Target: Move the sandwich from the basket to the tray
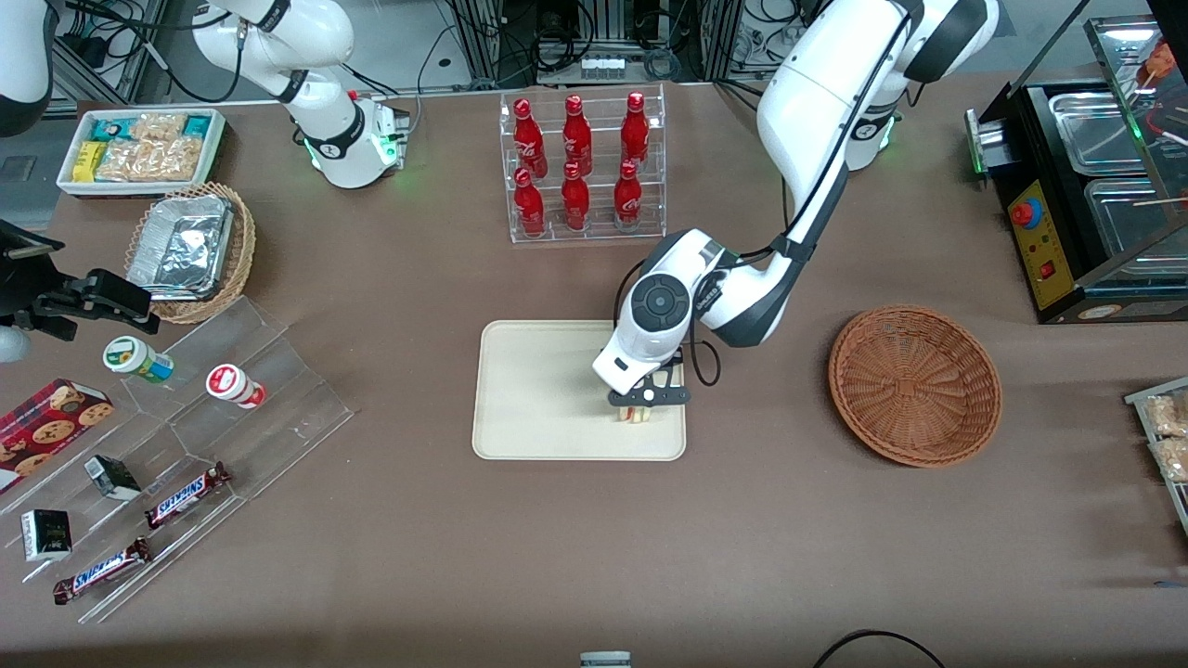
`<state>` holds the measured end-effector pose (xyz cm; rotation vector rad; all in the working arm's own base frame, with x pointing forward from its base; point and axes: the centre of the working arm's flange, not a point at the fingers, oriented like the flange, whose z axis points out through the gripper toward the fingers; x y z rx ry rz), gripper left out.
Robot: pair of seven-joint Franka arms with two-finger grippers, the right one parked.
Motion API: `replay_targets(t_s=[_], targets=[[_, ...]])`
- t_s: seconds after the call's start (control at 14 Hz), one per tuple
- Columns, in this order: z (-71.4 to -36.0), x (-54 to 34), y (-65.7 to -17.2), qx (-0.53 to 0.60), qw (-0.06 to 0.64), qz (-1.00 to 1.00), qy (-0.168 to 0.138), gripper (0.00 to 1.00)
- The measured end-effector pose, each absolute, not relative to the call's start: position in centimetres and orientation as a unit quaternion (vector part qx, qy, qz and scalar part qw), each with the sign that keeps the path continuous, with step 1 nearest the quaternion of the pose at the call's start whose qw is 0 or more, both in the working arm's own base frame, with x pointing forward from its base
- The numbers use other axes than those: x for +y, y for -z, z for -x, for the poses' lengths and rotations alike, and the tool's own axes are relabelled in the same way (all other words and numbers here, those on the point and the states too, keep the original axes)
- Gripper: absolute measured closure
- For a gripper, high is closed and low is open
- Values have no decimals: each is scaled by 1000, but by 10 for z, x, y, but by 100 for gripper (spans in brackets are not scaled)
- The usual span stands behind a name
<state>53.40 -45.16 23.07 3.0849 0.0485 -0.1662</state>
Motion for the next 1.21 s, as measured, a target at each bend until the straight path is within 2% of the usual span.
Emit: replay_targets(t_s=[0.21, 0.29, 0.57, 0.79, 1.0, 1.21], targets=[[-537, -451, -226, 18, 26, -998, 56, 74], [-538, -451, -223, 19, 26, -998, 56, 68], [-545, -455, -225, 20, 32, -998, 51, 29], [-562, -444, -276, 30, 34, -998, 41, 1], [-586, -377, -374, 70, 16, -996, 53, 0], [-602, -289, -459, 96, 12, -994, 46, 0]])
